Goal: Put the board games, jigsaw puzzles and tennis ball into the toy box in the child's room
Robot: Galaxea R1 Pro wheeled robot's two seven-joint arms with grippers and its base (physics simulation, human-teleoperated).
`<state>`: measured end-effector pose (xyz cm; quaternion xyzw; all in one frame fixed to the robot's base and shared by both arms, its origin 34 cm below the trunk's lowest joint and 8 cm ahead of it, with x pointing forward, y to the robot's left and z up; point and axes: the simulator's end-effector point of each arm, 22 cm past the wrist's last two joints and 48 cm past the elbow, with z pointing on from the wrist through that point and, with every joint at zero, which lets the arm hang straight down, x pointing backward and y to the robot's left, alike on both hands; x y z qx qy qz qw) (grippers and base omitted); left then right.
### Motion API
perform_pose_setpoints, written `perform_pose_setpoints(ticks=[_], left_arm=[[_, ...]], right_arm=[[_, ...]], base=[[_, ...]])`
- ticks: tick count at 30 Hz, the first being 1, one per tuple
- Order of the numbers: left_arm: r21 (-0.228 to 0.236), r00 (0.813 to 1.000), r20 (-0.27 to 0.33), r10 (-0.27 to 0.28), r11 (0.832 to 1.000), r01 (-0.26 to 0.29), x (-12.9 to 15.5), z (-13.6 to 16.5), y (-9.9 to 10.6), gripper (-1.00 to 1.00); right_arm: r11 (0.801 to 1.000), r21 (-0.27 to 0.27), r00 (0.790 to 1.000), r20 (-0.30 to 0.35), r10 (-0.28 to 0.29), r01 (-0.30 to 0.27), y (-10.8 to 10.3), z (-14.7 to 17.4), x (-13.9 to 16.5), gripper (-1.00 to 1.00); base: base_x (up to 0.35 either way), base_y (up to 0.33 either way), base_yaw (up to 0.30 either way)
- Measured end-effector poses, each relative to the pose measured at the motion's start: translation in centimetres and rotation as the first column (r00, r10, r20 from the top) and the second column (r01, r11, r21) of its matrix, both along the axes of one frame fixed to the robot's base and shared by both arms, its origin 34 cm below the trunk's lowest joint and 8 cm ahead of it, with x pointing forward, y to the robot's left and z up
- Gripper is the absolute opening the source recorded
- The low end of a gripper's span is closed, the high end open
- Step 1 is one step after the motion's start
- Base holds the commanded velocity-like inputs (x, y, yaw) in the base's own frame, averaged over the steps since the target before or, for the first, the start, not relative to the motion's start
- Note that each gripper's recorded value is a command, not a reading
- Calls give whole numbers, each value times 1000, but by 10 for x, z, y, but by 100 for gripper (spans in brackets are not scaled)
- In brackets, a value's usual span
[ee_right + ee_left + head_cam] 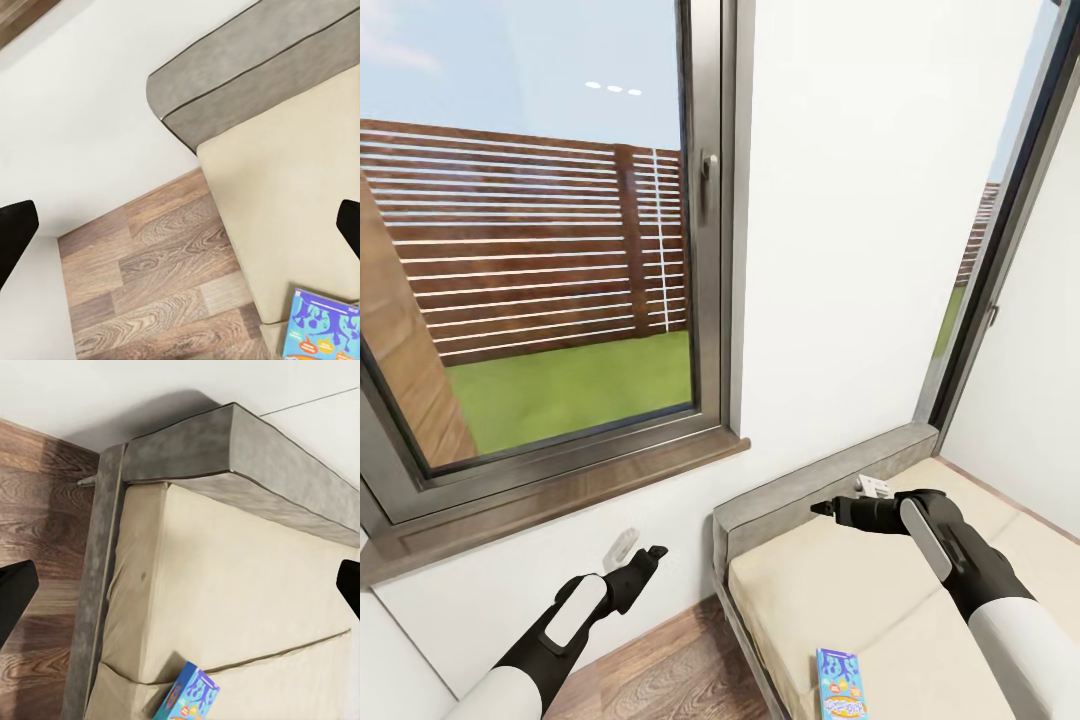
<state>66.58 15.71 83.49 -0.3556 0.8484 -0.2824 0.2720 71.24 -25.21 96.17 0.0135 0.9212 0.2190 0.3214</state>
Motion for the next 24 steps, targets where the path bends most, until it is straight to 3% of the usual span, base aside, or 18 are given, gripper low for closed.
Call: perform_pose_setpoints(ticks=[8, 15, 24], left_arm=[[4, 1000, 1, 1, 1000, -1, 2, 2, 1, 100], [2, 1000, -19, 0, 1000, 0, -6, -7, -4, 100], [0, 1000, -27, 0, 1000, 0, -6, -17, -6, 100]], right_arm=[[1000, 1, 1000, 12, 6, -6, 4, 7, 3, 100], [1000, -11, 998, -60, -21, 20, -21, -18, -18, 100], [1000, -10, 991, -130, -26, 25, -28, -41, -31, 100]], base=[[0, 0, 0], [0, 0, 0], [0, 0, 0]])
